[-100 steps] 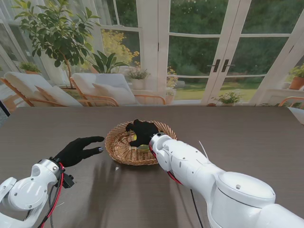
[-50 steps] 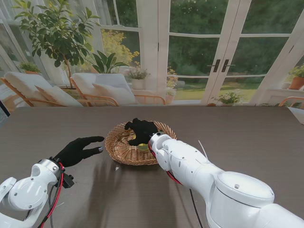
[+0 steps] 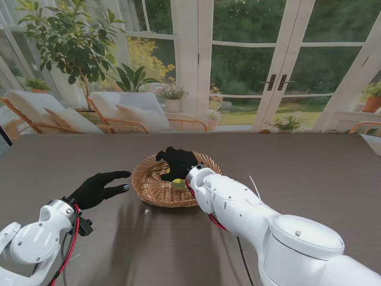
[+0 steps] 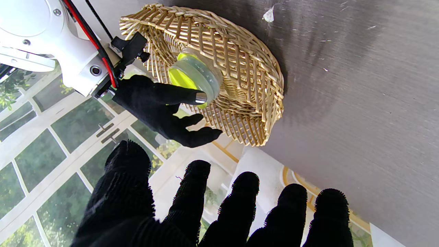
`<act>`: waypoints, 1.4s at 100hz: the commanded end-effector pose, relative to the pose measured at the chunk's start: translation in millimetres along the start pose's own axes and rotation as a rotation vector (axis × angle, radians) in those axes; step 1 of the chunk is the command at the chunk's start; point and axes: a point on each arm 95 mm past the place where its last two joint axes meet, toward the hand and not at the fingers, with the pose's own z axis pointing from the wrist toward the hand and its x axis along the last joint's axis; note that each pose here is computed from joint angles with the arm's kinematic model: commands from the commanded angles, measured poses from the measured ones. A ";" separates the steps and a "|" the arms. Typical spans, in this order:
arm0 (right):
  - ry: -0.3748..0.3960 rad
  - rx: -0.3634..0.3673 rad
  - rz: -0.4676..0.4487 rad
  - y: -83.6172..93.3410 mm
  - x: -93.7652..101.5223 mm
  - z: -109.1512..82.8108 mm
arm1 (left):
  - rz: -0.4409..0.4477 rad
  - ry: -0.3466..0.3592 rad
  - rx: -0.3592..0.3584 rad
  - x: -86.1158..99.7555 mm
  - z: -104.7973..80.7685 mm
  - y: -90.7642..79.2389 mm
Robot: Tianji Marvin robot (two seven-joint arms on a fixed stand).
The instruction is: Stack culture dishes into a storage basket
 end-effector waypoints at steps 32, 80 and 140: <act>-0.002 -0.011 -0.012 8.5 -3.3 3.5 | 0.001 0.009 -0.021 2.1 -0.5 1.9; -0.017 -0.047 -0.027 24.9 -11.8 4.0 | 0.004 0.013 -0.020 2.9 0.7 2.3; -0.046 -0.231 0.152 71.8 -22.5 -50.3 | 0.025 0.043 0.010 1.9 2.7 2.7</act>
